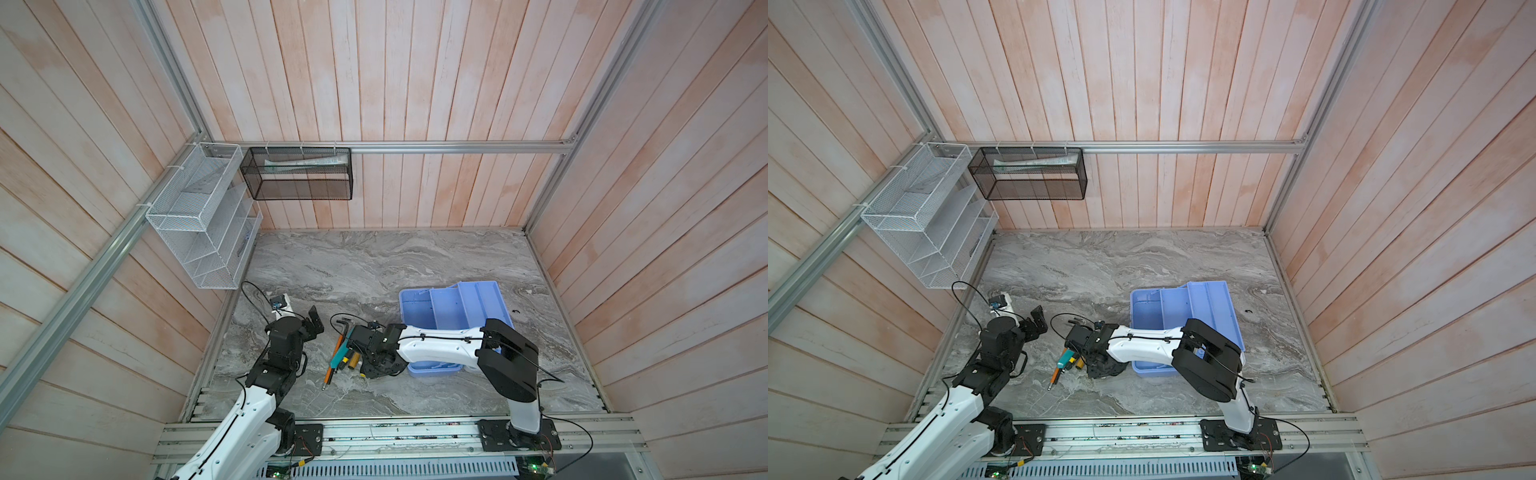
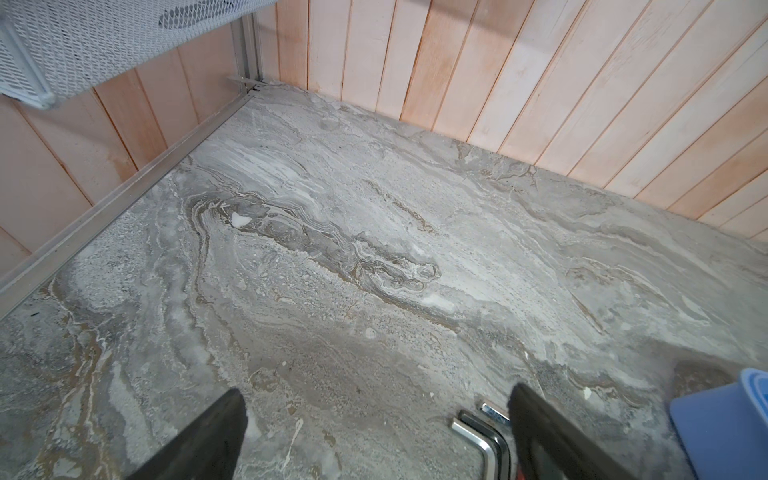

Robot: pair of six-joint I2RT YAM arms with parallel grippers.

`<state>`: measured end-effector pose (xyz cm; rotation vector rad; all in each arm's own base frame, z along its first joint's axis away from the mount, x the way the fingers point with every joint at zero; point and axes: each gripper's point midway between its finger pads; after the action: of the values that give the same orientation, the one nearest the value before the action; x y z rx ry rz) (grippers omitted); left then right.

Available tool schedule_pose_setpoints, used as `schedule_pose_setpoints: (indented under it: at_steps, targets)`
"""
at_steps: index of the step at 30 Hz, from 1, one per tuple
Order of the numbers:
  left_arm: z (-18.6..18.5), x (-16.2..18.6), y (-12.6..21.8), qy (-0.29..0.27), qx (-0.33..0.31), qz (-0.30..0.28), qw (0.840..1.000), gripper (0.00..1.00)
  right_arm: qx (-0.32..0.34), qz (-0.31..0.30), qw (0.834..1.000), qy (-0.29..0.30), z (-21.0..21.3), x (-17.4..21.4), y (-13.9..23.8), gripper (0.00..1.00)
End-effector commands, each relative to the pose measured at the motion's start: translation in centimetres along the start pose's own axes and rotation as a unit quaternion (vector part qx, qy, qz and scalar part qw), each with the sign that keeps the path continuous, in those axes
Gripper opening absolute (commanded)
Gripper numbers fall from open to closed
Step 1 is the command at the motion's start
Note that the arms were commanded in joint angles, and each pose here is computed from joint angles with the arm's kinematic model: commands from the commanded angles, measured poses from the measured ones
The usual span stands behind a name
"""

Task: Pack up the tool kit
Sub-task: 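Lower the right gripper onto the clear-handled screwdriver and grasp it, then carry the clear-handled screwdriver into the open blue box with the right gripper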

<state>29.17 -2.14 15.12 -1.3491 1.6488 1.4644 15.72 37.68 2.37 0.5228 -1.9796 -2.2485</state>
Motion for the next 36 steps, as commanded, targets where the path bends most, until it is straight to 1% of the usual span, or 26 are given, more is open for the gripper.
schedule_pose_setpoints:
  at_steps: [1, 3, 7, 13, 17, 22, 25, 29, 31, 36]
  targets:
    - [0.2, -0.6, 0.2, 0.006, -0.004, -0.011, 1.0, 1.0, 0.027, -0.005, 1.0, -0.001, -0.7, -0.6, 0.1, 0.36]
    - [0.2, -0.6, 0.2, 0.005, -0.003, -0.011, 1.0, 1.0, 0.041, -0.005, 0.999, -0.002, -1.4, -0.6, 0.1, 0.36]
    - [0.1, -0.5, 0.1, 0.004, -0.003, -0.007, 1.0, 1.0, 0.038, -0.013, 0.999, -0.01, -1.6, -1.5, -0.3, 0.36]
    - [0.0, -0.5, 0.0, 0.003, -0.002, -0.006, 1.0, 1.0, 0.059, 0.002, 0.998, -0.01, -1.6, -1.4, -1.4, 0.34]
    - [0.0, -0.5, 0.1, 0.003, -0.001, -0.008, 1.0, 1.0, 0.074, 0.01, 0.997, -0.015, -2.1, -1.3, -1.5, 0.26]
    - [0.1, -0.4, 0.1, 0.003, -0.001, -0.007, 1.0, 1.0, 0.071, 0.012, 0.997, -0.033, -2.2, -1.0, -1.4, 0.13]
    - [0.0, -0.4, 0.0, 0.002, -0.001, -0.006, 1.0, 1.0, 0.063, -0.002, 0.997, -0.039, -1.9, -1.7, -0.5, 0.07]
    - [-0.3, -0.4, 0.0, 0.0, 0.006, -0.004, 1.0, 1.0, 0.058, -0.028, 0.997, -0.04, -1.7, -3.1, 1.6, 0.04]
    - [-0.5, -0.3, 0.0, -0.003, 0.013, -0.004, 1.0, 1.0, 0.059, -0.038, 0.997, -0.039, -2.0, -3.7, 2.5, 0.0]
    - [-0.5, -0.2, -0.3, -0.005, 0.011, 0.002, 1.0, 1.0, 0.057, -0.065, 0.996, -0.028, -2.6, -4.8, 5.5, 0.0]
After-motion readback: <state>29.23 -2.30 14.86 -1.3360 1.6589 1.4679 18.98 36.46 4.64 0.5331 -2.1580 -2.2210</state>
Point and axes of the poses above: each gripper's point midway between its finger pads, its own y axis back along the fingers, its own z axis along the line the jaws close on, x = y × z, and after that the axes turned 3 degrees about y, right-handed
